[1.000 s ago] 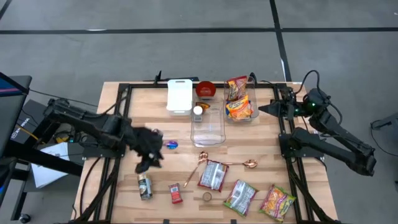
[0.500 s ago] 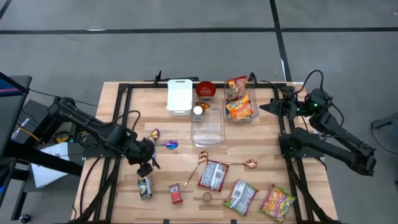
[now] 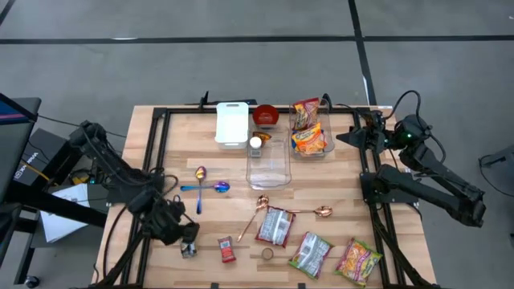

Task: Pick & Place Food Item
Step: Put the golden spice bottle into the left transparent bin

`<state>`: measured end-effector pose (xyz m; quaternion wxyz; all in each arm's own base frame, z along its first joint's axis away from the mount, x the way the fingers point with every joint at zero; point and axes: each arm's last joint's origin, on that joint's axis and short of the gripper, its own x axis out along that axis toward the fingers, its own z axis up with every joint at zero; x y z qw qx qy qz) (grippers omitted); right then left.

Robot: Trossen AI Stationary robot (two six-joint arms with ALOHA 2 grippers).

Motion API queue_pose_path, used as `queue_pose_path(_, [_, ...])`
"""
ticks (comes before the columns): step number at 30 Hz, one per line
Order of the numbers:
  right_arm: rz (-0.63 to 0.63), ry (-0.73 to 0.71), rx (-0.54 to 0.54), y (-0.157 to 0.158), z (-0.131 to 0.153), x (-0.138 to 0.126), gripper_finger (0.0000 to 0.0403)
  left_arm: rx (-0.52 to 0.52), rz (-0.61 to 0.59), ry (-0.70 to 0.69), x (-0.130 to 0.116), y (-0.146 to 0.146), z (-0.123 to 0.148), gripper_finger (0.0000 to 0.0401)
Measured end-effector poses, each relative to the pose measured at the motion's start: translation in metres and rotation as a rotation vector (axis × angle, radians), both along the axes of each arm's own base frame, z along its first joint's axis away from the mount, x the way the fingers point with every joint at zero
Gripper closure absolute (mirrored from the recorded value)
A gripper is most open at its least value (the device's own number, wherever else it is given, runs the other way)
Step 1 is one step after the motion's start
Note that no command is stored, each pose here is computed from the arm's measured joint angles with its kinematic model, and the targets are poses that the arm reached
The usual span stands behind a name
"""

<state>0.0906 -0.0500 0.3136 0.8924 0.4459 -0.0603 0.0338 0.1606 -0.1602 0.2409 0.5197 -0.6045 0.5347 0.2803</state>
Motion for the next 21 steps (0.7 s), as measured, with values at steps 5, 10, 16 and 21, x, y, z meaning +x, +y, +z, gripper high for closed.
queue_pose_path(5, [0.0,0.0,-0.001,0.0,0.0,0.0,0.0403,0.028,-0.014,0.071,0.01,-0.012,-0.021,0.0049])
queue_pose_path(10, [0.002,-0.005,0.011,0.0,0.001,0.0,0.0403,0.037,-0.016,0.171,0.016,-0.02,-0.04,0.0049])
queue_pose_path(16, [0.003,-0.006,0.019,0.0,0.001,0.0,0.0403,0.06,-0.018,0.206,0.022,-0.029,-0.057,0.0048])
queue_pose_path(21, [0.003,-0.005,0.019,0.0,0.001,0.0,0.0403,0.09,-0.015,0.23,0.029,-0.036,-0.077,0.0048])
